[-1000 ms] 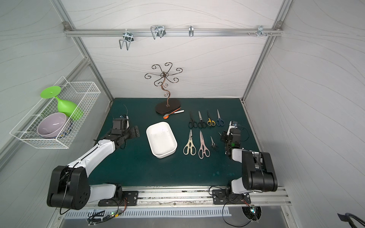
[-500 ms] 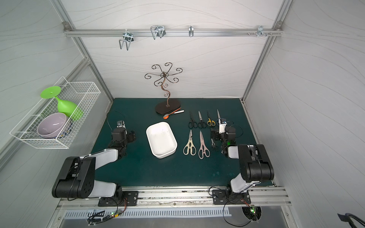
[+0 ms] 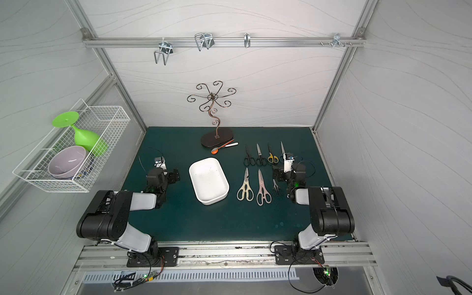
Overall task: Take the scissors out of the storage box
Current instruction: Reset both arms
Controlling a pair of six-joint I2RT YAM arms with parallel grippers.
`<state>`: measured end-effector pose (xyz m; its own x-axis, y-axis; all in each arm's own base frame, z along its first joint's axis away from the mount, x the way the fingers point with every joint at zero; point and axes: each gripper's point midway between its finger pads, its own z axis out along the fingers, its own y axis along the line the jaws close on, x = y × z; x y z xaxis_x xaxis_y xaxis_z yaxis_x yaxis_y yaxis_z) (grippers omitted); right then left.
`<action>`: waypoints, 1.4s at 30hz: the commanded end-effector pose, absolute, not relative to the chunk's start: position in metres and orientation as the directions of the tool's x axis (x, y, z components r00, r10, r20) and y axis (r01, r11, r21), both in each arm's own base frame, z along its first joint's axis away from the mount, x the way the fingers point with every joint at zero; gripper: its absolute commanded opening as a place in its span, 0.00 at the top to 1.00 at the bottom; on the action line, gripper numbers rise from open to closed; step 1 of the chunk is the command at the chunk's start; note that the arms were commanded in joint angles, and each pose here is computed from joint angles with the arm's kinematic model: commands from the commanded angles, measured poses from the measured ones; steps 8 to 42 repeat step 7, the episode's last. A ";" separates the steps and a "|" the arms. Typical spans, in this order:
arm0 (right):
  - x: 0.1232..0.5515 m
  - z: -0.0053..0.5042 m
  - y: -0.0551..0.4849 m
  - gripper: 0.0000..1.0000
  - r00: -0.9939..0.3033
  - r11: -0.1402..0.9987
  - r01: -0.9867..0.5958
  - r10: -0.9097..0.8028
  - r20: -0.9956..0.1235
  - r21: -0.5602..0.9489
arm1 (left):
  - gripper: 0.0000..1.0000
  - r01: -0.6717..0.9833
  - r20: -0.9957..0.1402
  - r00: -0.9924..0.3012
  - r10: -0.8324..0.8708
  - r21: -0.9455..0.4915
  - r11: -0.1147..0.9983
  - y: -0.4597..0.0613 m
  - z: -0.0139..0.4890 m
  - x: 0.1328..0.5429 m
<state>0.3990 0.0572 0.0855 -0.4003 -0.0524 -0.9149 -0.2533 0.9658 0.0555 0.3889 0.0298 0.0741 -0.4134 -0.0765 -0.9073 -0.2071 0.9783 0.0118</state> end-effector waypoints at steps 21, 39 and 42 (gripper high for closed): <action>0.398 0.082 0.060 0.01 -0.416 0.961 -0.267 -0.046 -0.908 0.073 | 0.00 -0.201 -0.933 -0.351 -0.075 -0.003 0.980 0.030 0.092 0.399; 0.398 0.082 0.060 0.01 -0.416 0.961 -0.267 -0.046 -0.908 0.073 | 0.00 -0.201 -0.933 -0.351 -0.075 -0.003 0.980 0.030 0.092 0.399; 0.398 0.082 0.060 0.01 -0.416 0.961 -0.267 -0.046 -0.908 0.073 | 0.00 -0.201 -0.933 -0.351 -0.075 -0.003 0.980 0.030 0.092 0.399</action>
